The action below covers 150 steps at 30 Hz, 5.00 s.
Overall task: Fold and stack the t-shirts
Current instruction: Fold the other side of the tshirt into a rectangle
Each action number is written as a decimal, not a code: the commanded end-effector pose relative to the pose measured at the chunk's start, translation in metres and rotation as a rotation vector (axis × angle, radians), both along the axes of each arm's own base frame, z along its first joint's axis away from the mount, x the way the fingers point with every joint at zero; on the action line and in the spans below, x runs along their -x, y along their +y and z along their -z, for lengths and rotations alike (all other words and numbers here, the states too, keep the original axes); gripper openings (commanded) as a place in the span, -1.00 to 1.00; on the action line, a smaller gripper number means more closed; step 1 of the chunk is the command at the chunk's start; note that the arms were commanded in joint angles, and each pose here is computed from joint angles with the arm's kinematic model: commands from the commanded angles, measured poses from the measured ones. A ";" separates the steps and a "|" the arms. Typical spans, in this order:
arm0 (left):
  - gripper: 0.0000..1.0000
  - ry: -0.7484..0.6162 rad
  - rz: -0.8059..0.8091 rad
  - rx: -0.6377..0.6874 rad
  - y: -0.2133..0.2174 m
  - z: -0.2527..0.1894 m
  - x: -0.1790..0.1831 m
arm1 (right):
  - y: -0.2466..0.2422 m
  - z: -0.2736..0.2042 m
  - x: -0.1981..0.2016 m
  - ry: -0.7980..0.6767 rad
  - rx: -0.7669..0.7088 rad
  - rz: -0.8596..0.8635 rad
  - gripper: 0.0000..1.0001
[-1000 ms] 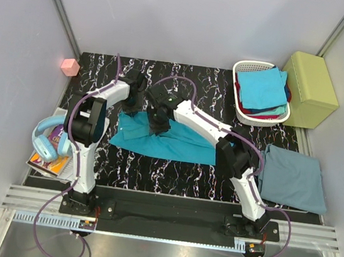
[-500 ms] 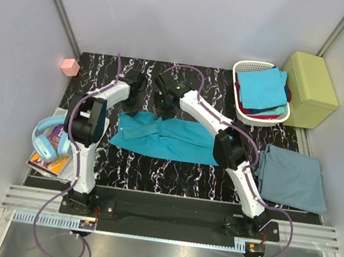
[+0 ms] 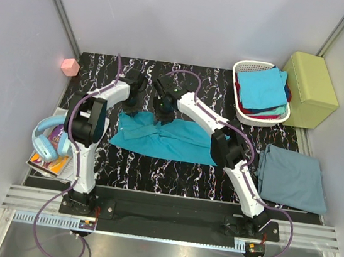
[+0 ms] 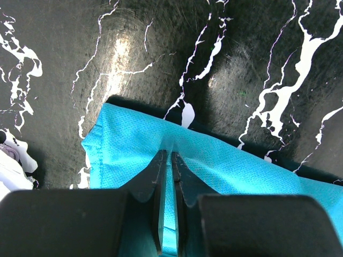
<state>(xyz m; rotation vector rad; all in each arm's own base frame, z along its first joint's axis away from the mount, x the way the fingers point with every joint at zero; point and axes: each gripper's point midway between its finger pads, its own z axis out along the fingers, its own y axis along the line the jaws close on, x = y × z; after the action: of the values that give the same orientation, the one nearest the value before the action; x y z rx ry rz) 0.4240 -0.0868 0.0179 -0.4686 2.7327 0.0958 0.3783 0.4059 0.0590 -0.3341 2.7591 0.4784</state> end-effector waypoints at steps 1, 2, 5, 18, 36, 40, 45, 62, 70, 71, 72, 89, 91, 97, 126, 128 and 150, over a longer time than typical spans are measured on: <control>-0.76 0.039 0.014 0.005 -0.005 0.011 0.010 | 0.015 -0.009 0.001 0.008 -0.059 -0.025 -0.18; -0.76 0.039 0.014 0.005 -0.006 0.011 0.010 | 0.015 -0.007 0.002 0.016 -0.063 -0.023 -0.17; -0.76 0.041 0.015 0.004 -0.006 0.011 0.010 | 0.017 -0.003 0.005 0.033 -0.067 -0.030 -0.19; -0.76 0.042 0.017 0.001 -0.006 0.011 0.010 | 0.015 -0.004 0.006 0.031 -0.066 -0.022 -0.99; -0.76 0.039 0.017 -0.001 -0.007 0.012 0.007 | 0.005 -0.056 0.042 -0.078 -0.049 -0.042 -1.00; -0.76 0.039 0.015 -0.001 -0.007 0.011 0.007 | 0.005 -0.059 0.050 -0.077 -0.050 -0.053 -1.00; -0.76 0.041 0.014 -0.001 -0.007 0.011 0.007 | 0.005 -0.053 0.064 -0.055 -0.051 -0.062 -1.00; -0.74 0.040 0.009 -0.005 -0.007 0.011 0.007 | 0.016 -0.029 0.116 -0.010 -0.023 -0.133 -0.79; -0.73 0.040 0.013 -0.009 -0.007 0.011 0.007 | 0.012 -0.063 0.073 -0.182 0.031 -0.107 0.01; -0.73 0.040 0.014 -0.010 -0.007 0.011 0.007 | 0.012 -0.066 0.069 -0.190 0.032 -0.104 0.01; -0.73 0.040 0.015 -0.010 -0.007 0.011 0.007 | 0.012 -0.066 0.066 -0.194 0.035 -0.107 0.01; -0.75 0.004 0.023 0.011 -0.010 -0.013 0.041 | -0.037 -0.030 -0.001 -0.121 0.056 0.041 -0.13; -0.74 -0.007 0.041 0.016 -0.016 -0.019 0.049 | -0.040 -0.023 -0.004 -0.114 0.063 0.046 -0.15; -0.66 -0.047 0.092 -0.022 -0.028 -0.033 0.064 | -0.045 -0.001 -0.010 -0.078 0.079 0.048 -0.20; -0.74 0.025 0.134 0.025 -0.050 -0.001 0.056 | -0.078 0.014 -0.005 -0.057 0.124 0.094 -0.24; -0.74 0.029 0.134 0.031 -0.054 0.003 0.048 | -0.083 0.020 -0.008 -0.034 0.118 0.109 -0.28; -0.84 0.032 0.096 0.025 -0.042 0.008 -0.028 | -0.078 0.019 -0.079 -0.012 0.024 0.194 -0.78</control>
<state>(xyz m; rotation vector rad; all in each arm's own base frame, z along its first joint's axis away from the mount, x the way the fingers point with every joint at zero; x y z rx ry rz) 0.4408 -0.1372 0.0207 -0.3507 2.7537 0.0310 0.4426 0.3182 0.0214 -0.0968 2.7805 0.3323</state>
